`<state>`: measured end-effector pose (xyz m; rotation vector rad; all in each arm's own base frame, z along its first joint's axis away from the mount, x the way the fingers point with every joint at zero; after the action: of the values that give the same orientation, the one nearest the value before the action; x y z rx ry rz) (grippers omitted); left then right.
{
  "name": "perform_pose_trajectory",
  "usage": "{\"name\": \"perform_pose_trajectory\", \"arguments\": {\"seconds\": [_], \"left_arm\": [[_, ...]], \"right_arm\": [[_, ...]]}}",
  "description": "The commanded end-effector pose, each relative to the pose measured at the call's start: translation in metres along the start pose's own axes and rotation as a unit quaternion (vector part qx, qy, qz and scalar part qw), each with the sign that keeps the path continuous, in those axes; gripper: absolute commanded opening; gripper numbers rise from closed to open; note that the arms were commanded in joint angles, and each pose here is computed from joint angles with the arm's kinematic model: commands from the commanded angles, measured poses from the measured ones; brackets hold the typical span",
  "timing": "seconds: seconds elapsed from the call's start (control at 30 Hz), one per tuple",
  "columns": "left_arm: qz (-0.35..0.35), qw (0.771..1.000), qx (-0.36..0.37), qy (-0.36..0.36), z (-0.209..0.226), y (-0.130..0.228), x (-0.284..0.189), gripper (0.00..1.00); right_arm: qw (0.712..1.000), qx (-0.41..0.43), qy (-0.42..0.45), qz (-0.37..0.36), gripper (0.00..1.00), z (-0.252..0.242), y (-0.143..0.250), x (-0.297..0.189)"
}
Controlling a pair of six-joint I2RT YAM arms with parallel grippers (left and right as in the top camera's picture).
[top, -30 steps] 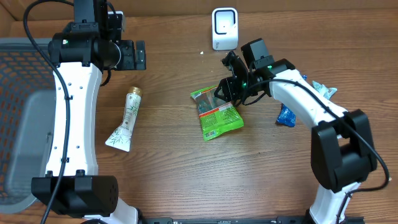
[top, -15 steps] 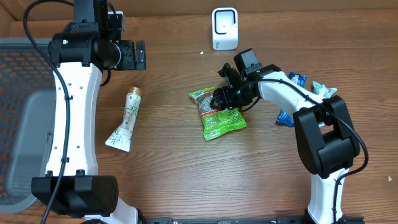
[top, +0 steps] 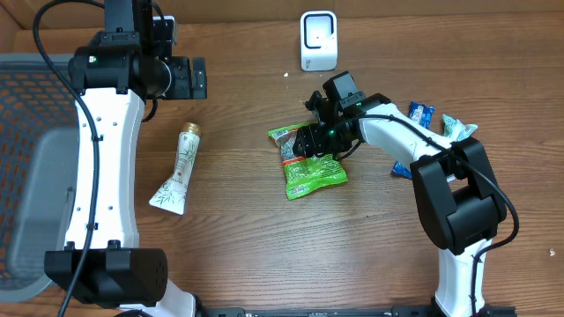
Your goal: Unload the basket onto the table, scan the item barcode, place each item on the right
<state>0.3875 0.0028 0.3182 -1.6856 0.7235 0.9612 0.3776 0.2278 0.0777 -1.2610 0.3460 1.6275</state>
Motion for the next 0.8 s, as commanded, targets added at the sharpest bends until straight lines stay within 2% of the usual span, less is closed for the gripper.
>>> {"name": "perform_pose_trajectory", "arguments": {"seconds": [0.0, 0.03, 0.17, 0.23, 0.4, 0.5, 0.77], "left_arm": [[0.002, 1.0, -0.006, 0.005, -0.003, 0.001, 0.0, 1.0], [0.002, 1.0, -0.006, 0.005, -0.003, 0.001, 0.0, 1.0], [0.002, 1.0, -0.006, 0.005, -0.003, 0.001, 0.0, 1.0], [0.002, 1.0, -0.006, 0.005, -0.003, 0.001, 0.0, 1.0], [0.002, 1.0, -0.006, 0.005, -0.003, 0.001, 0.0, 1.0], [0.002, 1.0, -0.006, 0.005, -0.003, 0.001, 0.0, 1.0], [0.002, 1.0, -0.006, 0.005, -0.003, 0.001, 0.0, 1.0]], "right_arm": [[1.0, 0.012, 0.025, 0.014, 0.75, -0.004, 0.003, 0.012], [0.999, 0.015, 0.029, 0.014, 0.75, -0.005, 0.003, 0.013], [0.999, 0.029, 0.031, 0.013, 0.24, -0.008, 0.002, 0.019], [0.999, 0.03, 0.025, 0.011, 0.04, -0.007, 0.002, 0.019], [1.0, 0.025, -0.01, 0.003, 0.04, -0.005, -0.001, 0.011], [0.998, 0.001, -0.055, -0.029, 0.04, -0.002, -0.012, -0.011], [0.957, -0.144, -0.172, -0.184, 0.04, 0.034, -0.041, -0.131]]}}
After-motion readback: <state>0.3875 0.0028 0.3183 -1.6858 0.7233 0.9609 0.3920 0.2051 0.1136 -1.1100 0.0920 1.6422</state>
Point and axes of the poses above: each gripper's point midway between its finger pads, its own x axis out along the fingers, its own z axis along the line the jaws close on, y = z × x, the point moved 7 cm from there along -x, back along the fingers, and after that the axes turned 15 degrees about -x, right-handed, at the moved point
